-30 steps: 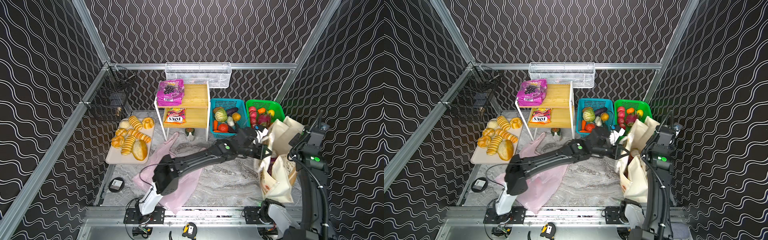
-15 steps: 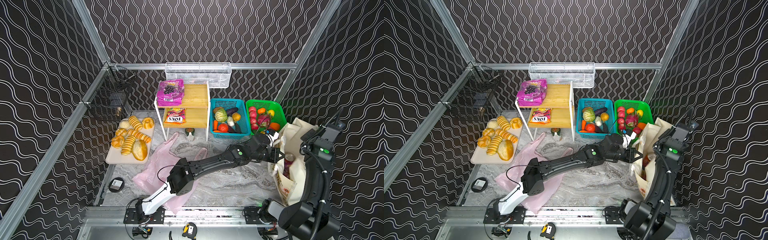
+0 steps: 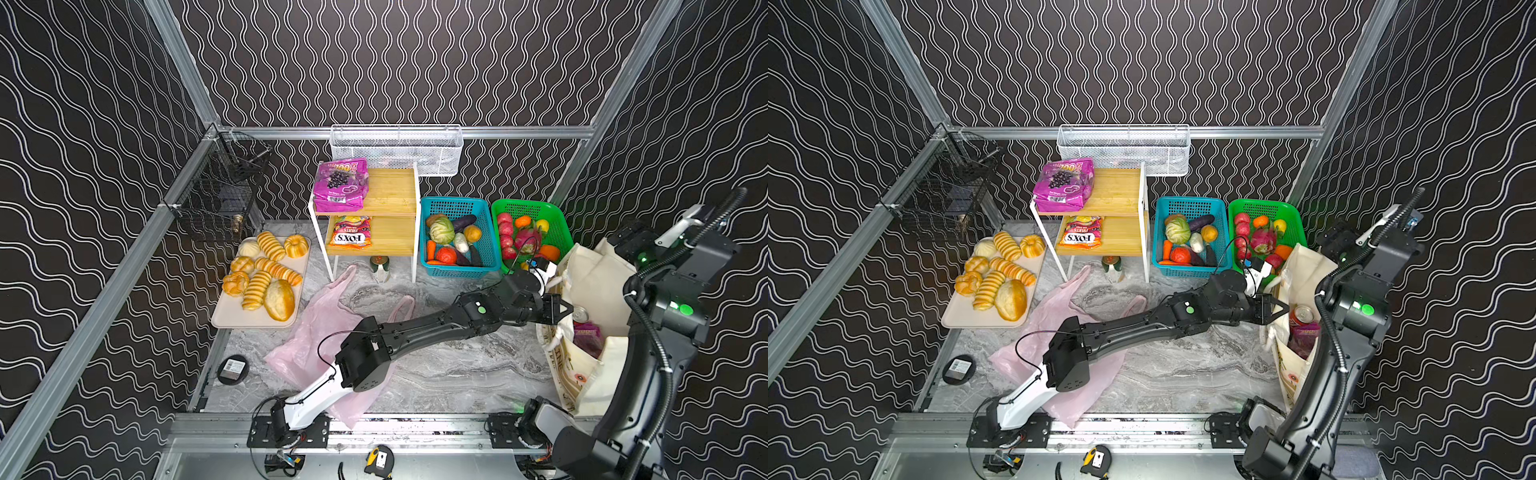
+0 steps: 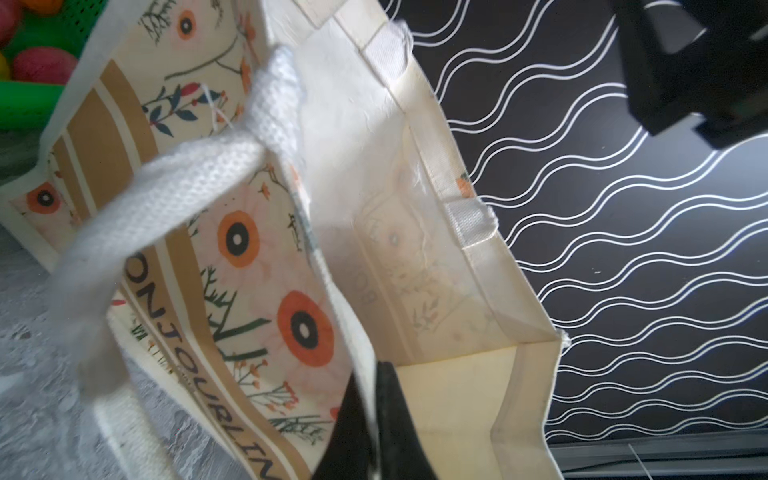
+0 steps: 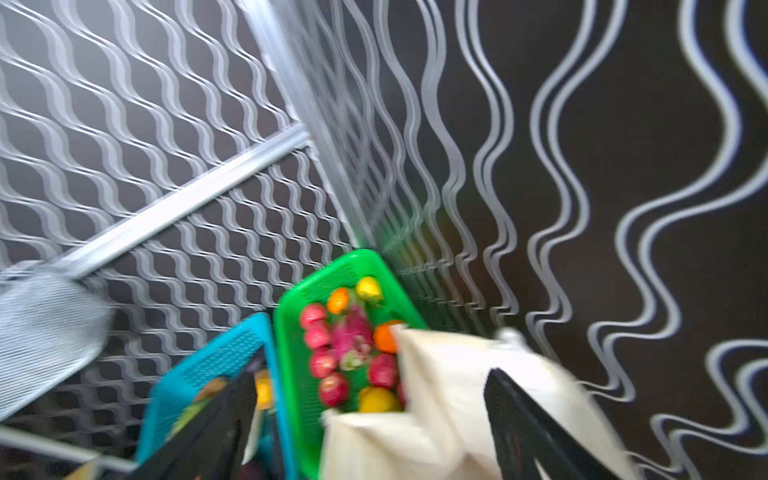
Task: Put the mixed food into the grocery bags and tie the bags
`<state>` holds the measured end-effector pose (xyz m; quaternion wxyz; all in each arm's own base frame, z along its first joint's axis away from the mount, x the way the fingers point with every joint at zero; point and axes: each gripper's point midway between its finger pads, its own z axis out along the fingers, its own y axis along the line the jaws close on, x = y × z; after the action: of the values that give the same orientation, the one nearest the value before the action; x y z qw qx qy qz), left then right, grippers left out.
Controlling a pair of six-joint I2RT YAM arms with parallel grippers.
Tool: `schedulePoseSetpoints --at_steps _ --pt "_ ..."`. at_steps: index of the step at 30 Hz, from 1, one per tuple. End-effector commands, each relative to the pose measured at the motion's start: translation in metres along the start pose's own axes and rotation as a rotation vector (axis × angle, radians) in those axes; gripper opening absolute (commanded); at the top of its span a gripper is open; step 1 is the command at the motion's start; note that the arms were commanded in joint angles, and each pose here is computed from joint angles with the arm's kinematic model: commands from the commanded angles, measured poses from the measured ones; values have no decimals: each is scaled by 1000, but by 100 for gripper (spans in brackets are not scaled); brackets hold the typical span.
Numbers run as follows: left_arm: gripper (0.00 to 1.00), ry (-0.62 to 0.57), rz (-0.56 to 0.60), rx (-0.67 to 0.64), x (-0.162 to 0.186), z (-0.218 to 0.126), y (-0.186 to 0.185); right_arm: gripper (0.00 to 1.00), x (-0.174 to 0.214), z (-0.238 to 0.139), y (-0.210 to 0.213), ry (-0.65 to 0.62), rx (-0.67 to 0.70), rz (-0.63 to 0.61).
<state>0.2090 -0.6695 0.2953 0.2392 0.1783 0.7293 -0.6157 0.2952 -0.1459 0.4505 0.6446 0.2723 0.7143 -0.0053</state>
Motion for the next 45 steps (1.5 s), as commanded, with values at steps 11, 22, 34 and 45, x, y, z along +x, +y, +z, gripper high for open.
schedulePoseSetpoints --at_steps 11,22,34,45 --pt "78 -130 245 32 -32 -68 -49 85 30 -45 60 123 -332 136" --pt "78 -316 397 -312 -54 -198 -6 64 134 -79 137 509 -677 186" --pt "78 -310 292 -521 -39 -276 58 61 331 -80 38 914 -7 -15" --pt "78 -257 268 -540 -38 -274 66 70 274 -39 -58 434 460 -125"
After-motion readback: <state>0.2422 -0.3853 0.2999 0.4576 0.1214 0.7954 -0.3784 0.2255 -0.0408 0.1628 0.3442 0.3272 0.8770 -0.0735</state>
